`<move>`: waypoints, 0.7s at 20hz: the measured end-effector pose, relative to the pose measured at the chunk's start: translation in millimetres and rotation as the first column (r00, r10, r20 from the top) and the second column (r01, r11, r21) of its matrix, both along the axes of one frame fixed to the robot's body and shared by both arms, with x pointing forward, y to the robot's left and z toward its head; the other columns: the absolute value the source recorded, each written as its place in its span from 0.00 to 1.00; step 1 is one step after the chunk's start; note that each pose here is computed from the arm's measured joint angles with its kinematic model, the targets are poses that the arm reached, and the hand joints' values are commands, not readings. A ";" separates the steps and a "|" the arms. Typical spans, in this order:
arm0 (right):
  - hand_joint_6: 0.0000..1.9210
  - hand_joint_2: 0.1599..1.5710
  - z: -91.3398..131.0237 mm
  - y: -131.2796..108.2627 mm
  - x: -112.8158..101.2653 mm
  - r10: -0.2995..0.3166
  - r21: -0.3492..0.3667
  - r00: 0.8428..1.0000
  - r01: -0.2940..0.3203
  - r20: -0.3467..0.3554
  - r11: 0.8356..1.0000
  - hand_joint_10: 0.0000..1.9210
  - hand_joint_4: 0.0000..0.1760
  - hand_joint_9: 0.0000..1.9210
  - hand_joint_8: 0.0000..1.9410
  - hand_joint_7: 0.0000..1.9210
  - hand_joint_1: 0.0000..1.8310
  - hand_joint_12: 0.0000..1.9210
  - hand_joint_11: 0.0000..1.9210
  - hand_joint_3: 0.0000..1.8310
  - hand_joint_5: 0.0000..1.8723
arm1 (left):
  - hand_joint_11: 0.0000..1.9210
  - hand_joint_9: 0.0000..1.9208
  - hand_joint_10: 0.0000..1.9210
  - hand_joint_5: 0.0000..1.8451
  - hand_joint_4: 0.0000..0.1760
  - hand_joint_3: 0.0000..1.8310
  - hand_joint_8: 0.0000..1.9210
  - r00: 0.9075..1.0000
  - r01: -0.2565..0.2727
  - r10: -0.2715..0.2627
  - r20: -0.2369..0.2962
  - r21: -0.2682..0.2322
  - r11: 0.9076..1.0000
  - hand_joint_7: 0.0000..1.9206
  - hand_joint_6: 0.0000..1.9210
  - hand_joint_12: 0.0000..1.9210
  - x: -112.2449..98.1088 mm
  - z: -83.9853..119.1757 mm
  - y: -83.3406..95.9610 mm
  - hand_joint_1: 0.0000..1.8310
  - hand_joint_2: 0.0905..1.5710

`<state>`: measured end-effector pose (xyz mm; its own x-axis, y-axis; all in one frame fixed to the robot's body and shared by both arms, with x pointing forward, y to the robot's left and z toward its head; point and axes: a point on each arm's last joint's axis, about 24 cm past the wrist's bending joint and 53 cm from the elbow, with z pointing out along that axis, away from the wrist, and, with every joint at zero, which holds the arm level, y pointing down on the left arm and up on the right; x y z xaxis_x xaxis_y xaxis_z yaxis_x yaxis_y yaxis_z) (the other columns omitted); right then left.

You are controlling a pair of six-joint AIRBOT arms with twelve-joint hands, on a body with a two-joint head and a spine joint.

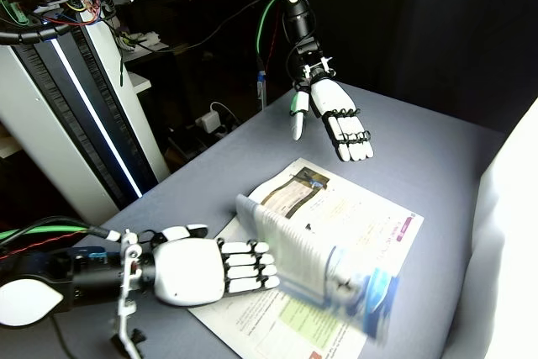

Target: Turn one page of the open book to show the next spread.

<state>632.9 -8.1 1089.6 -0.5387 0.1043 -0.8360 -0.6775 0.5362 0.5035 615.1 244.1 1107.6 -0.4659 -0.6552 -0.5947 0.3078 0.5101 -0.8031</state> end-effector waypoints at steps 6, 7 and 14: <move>0.00 0.67 35.2 62.1 -4.9 0.097 0.126 0.993 -0.105 0.069 0.986 0.00 0.00 0.00 0.00 0.00 0.00 0.00 0.00 0.00 0.00 | 0.00 0.00 0.00 0.00 0.00 0.00 0.00 1.000 -0.009 0.009 0.004 -0.009 1.000 0.00 0.00 0.00 0.3 0.7 2.1 0.26 0.93; 0.00 0.67 43.2 69.7 -6.2 0.110 0.148 0.991 -0.121 0.083 0.982 0.00 0.00 0.00 0.00 0.00 0.00 0.00 0.00 0.00 0.00 | 0.00 0.00 0.00 0.00 0.00 0.00 0.00 1.000 -0.009 0.009 0.002 -0.010 1.000 0.00 0.00 0.00 0.1 -0.3 1.8 0.07 0.92; 0.00 0.64 108.7 110.1 -30.5 0.206 0.290 0.955 -0.263 0.214 0.920 0.00 0.00 0.00 0.00 0.00 0.00 0.00 0.00 0.00 0.00 | 0.00 0.00 0.00 0.00 0.00 0.01 0.00 1.000 -0.013 0.013 -0.007 -0.016 1.000 0.00 0.00 0.00 2.5 -6.7 2.1 0.00 0.99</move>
